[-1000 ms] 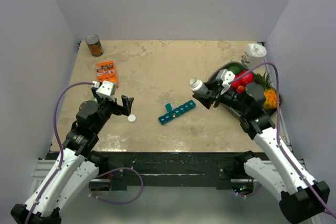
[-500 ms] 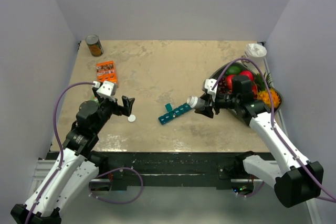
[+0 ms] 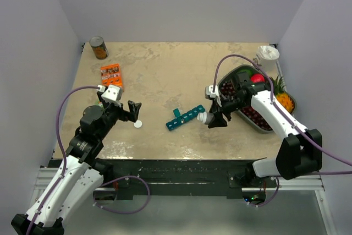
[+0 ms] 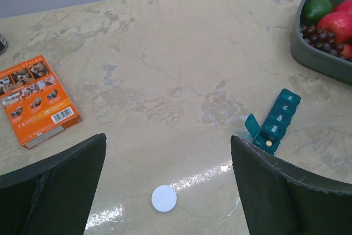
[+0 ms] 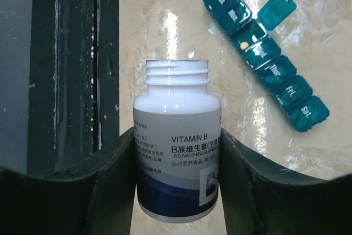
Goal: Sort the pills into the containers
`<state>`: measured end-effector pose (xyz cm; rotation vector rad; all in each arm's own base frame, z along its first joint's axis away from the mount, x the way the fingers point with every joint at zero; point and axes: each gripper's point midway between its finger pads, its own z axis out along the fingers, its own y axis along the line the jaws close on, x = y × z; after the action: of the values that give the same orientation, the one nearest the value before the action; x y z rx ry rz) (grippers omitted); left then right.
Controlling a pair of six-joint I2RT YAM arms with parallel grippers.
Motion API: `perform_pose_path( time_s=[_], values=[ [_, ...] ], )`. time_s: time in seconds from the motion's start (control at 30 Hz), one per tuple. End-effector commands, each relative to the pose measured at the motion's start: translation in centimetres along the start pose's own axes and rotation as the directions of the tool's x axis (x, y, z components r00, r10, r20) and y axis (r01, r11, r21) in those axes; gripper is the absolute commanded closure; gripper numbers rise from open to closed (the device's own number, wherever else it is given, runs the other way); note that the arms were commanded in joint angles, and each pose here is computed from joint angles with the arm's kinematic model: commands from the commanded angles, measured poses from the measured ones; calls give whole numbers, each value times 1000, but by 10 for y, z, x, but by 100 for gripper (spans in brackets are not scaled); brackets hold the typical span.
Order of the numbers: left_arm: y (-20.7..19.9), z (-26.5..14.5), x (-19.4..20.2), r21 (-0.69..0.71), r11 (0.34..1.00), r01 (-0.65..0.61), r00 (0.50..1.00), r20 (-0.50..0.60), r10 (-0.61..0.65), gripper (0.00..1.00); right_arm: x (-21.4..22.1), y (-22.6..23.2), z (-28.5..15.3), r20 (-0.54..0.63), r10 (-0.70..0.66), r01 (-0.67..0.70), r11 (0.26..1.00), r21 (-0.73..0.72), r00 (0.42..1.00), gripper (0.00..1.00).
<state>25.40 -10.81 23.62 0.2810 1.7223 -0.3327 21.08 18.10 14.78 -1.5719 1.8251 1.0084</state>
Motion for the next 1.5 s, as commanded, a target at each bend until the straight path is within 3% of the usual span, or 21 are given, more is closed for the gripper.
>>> perform_pose_path(
  time_s=[0.0,0.27,0.6,1.47],
  values=[
    [2,0,-17,-9,1000,-10,998,59,10,1,-27,8,-7,79,-117,116,993,18,990,100],
    [3,0,-18,-12,1000,-13,998,62,13,1,-5,8,39,-66,-183,185,982,24,981,100],
    [5,-1,-18,-25,1000,-13,998,63,15,1,-3,4,58,-85,-218,215,976,-38,972,100],
    [9,0,-17,-48,999,-11,998,55,14,1,12,-8,71,-201,-204,215,976,34,958,100]
  ],
)
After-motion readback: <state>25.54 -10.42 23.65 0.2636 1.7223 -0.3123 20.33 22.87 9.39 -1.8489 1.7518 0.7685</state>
